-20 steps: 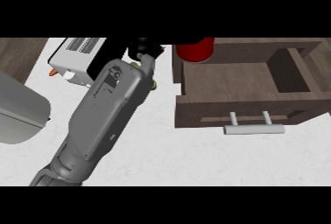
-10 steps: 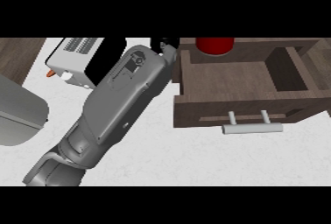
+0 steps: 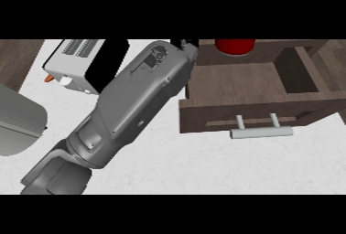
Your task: Pick up the can, place it into the drawer and close the drawer
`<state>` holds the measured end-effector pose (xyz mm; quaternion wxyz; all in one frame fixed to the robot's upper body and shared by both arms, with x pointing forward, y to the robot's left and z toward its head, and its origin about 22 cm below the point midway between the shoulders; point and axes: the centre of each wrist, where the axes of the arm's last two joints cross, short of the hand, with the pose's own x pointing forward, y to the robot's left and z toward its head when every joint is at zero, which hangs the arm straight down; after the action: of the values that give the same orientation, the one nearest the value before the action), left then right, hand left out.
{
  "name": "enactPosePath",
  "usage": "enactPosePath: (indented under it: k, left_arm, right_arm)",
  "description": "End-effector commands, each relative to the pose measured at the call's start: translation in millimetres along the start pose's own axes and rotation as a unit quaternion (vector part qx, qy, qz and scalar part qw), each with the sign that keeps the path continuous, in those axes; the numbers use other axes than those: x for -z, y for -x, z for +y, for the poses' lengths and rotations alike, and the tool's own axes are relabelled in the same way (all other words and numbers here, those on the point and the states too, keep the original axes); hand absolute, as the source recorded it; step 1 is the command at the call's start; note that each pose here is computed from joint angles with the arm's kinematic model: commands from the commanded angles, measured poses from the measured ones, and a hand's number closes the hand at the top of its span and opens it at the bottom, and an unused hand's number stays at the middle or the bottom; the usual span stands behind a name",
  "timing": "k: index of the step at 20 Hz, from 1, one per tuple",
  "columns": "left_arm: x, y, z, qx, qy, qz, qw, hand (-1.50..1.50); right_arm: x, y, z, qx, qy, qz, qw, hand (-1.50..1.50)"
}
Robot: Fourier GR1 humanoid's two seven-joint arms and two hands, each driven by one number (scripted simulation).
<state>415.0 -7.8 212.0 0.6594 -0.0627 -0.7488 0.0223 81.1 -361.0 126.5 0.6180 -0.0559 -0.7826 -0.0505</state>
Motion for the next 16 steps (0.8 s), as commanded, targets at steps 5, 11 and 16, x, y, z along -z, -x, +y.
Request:
enactPosePath:
  k: [5, 11, 16]
  left_arm:
    - [-3, 21, -4, 0.014, -0.010, 0.011, 0.9998, 1.50]
    - [3, 36, 4, 0.044, -0.015, 0.015, 0.9988, 1.50]
    - [0, 45, 3, 0.064, -0.049, 0.028, 0.9964, -1.50]
  right_arm:
    - [0, -5, -2, 0.004, -0.002, 0.004, 1.000, -1.50]
    - [3, -3, 5, 0.006, -0.014, -0.004, 1.000, -1.50]
    - [10, -2, 6, 0.001, -0.016, -0.007, 1.000, -1.50]
